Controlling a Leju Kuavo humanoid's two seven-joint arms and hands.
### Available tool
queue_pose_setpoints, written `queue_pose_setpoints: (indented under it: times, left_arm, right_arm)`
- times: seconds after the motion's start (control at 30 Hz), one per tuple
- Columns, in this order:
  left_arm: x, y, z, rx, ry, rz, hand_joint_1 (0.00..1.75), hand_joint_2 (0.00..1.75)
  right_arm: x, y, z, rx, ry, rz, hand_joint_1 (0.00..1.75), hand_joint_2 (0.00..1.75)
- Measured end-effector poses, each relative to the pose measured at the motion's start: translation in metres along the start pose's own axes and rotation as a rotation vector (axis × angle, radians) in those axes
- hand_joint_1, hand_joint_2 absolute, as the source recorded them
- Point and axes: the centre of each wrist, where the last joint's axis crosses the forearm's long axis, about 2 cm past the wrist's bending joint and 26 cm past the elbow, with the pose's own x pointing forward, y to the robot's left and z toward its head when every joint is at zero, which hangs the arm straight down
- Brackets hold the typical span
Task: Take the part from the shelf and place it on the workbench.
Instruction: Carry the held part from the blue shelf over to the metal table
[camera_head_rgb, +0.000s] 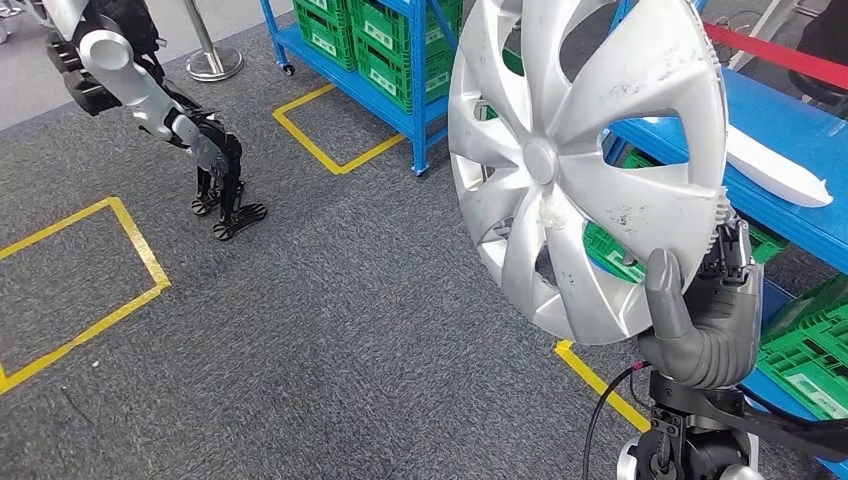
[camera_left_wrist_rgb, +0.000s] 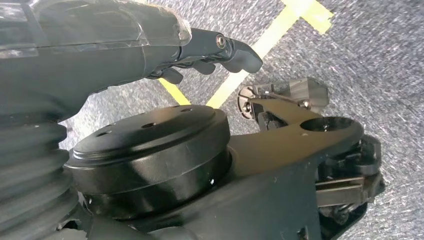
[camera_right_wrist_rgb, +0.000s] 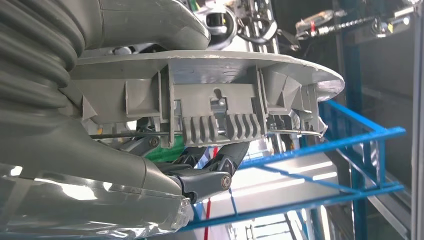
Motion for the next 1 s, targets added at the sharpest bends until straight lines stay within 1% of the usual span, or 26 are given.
queue_pose_setpoints:
  times: [1.0]
  left_arm:
    - [-0.0001, 0.0003, 0.0000, 0.000, 0.005, 0.001, 0.00, 1.75]
  right_arm:
    - [-0.0003, 0.0002, 0.0005, -0.001, 0.002, -0.001, 1.75, 1.75]
